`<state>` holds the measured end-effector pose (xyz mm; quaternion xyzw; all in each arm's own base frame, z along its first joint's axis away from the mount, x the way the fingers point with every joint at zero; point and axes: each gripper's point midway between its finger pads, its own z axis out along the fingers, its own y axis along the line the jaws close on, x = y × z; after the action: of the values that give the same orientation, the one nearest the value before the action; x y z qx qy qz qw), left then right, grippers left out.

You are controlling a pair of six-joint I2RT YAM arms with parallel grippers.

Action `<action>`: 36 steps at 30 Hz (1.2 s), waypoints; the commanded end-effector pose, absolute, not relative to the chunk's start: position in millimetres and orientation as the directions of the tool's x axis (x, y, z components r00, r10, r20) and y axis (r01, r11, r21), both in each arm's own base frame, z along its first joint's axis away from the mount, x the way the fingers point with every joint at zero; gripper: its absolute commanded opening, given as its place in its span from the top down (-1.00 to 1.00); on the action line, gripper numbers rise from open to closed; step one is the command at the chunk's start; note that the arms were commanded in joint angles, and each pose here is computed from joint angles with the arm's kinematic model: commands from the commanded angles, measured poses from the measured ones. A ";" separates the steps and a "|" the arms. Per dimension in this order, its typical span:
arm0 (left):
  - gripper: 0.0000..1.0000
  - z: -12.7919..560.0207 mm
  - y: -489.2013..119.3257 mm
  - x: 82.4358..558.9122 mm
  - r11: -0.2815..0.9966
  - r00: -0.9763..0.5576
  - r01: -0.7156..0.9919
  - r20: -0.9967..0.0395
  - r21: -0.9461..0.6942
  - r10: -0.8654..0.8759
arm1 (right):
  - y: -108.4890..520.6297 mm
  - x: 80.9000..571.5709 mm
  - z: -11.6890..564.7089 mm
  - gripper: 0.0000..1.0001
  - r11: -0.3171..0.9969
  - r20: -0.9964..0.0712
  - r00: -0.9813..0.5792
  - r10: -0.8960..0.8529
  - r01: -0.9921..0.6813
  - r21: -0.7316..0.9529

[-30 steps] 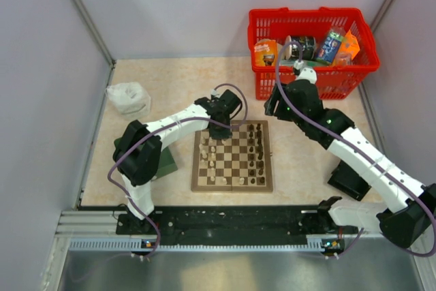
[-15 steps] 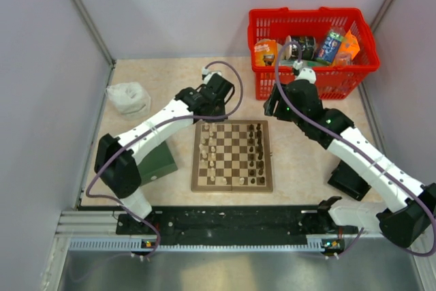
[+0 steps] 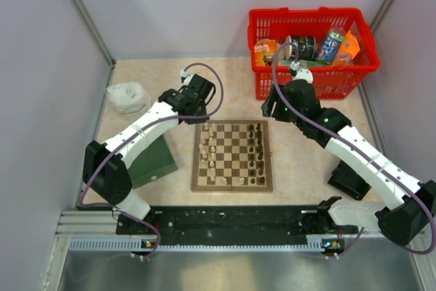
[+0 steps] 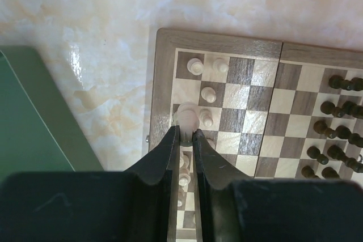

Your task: Set up the chess pieces on the board

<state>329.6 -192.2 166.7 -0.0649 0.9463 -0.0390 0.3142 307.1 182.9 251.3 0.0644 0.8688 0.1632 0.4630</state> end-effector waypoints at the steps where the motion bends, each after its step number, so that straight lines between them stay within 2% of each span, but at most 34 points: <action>1: 1.00 168.2 -192.3 330.1 0.989 -0.788 -0.081 -0.600 -0.121 -0.138 | 186.4 312.6 255.2 -0.29 0.929 -0.787 -0.550 0.279 -0.051 0.366; 26: 1.00 101.5 -203.8 330.0 0.994 -0.884 -0.069 -0.455 -0.090 -0.103 | 189.8 315.5 256.8 -0.32 0.931 -0.790 -0.553 0.264 -0.066 0.358; 36: 1.00 86.1 -206.3 328.9 0.993 -0.896 -0.072 -0.431 -0.090 -0.104 | 190.6 315.0 254.6 -0.32 0.933 -0.788 -0.559 0.256 -0.071 0.354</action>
<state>322.7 -204.1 90.9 -0.0390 0.9747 -0.0320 0.2179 307.8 187.8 242.9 0.0540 0.8759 0.1636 0.4506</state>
